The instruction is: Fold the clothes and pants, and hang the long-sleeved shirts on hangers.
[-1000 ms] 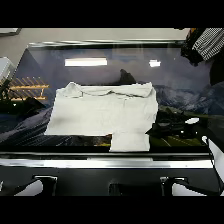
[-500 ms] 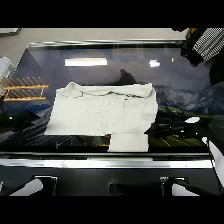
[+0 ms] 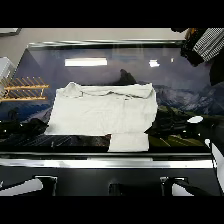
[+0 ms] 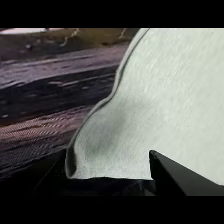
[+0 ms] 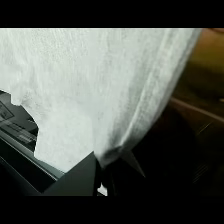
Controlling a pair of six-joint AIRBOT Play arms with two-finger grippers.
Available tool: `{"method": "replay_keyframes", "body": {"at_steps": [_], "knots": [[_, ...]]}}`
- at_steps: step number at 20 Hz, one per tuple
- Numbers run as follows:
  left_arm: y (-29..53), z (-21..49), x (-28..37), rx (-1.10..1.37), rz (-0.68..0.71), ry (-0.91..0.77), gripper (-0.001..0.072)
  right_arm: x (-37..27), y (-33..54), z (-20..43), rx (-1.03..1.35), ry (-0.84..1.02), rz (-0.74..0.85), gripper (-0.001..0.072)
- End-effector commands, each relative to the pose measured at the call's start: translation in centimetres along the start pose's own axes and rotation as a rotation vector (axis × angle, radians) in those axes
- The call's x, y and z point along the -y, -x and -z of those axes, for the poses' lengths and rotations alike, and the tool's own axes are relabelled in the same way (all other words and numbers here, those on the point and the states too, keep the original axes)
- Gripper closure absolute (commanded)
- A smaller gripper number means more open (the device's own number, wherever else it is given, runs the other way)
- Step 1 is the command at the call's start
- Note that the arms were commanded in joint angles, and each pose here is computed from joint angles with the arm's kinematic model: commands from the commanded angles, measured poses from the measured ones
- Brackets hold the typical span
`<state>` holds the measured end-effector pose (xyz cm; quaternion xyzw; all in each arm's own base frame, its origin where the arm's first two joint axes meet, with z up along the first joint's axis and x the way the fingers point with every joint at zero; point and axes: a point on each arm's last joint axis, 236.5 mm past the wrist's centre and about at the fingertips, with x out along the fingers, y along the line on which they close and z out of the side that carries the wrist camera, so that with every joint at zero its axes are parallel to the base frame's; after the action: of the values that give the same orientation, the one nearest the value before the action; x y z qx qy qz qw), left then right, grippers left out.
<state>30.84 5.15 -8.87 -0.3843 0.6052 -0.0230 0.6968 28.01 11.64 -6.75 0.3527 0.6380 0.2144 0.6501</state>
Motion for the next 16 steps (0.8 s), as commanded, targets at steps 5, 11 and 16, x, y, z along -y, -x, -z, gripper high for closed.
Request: {"method": "replay_keyframes", "body": {"at_steps": [5, 11, 16], "knots": [[-1.0, 1.0, -0.3, -0.056, -0.004, -0.002, 0.0120, -0.2, 0.0, 0.2, -0.007, -0.010, -0.006, 0.0680], [-1.2, 2.7, -1.1, -0.134, -0.025, -0.008, 0.0145, -0.4, 0.2, 0.3, -0.009, -0.003, -0.009, 0.0680], [-1.3, 2.5, -1.2, -0.126, -0.028, -0.010, 0.0477, -1.1, 1.3, -0.6, 0.060, 0.033, 0.012, 0.0680]]}}
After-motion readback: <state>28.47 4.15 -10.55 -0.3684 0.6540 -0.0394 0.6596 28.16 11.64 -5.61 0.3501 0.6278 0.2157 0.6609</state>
